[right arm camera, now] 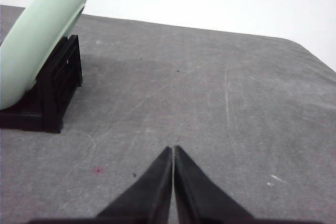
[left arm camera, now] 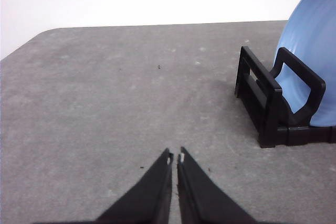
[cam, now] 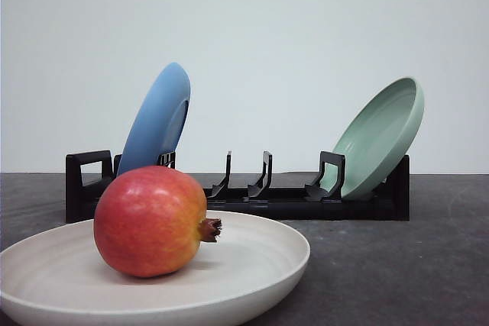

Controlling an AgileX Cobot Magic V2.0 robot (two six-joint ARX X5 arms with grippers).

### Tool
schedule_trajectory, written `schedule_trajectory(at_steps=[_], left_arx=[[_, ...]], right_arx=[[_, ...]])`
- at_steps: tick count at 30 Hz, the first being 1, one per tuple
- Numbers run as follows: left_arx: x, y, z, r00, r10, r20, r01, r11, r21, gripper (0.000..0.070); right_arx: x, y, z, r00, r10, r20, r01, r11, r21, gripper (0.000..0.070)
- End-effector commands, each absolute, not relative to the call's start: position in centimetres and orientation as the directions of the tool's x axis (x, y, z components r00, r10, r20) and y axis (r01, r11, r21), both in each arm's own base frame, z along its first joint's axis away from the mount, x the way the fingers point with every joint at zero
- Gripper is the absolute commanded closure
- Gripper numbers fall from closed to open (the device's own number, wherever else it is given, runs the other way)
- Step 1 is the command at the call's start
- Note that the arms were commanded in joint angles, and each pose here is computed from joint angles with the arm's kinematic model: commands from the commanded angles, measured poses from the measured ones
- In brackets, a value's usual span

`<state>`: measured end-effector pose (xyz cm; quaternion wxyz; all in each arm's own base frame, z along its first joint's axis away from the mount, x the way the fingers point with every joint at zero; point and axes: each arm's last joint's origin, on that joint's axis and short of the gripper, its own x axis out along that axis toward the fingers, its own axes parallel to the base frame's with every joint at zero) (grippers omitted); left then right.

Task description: Place pomegranate in white plate

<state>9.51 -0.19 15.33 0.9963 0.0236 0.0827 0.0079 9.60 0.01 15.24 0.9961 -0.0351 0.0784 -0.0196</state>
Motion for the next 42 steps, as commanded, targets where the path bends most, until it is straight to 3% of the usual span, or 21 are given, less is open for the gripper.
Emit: schedule_trajectory(at_steps=[1, 42], left_arx=[[9.56, -0.17, 14.95, 0.984, 0.027, -0.176, -0.019, 0.999, 0.047, 0.07], [9.56, -0.17, 14.95, 0.984, 0.027, -0.176, -0.019, 0.999, 0.047, 0.07]], right_arx=[[9.61, 0.0, 15.19, 0.988, -0.049, -0.149, 0.037, 0.996, -0.081, 0.07], [9.61, 0.0, 15.19, 0.988, -0.049, -0.149, 0.037, 0.996, -0.081, 0.07]])
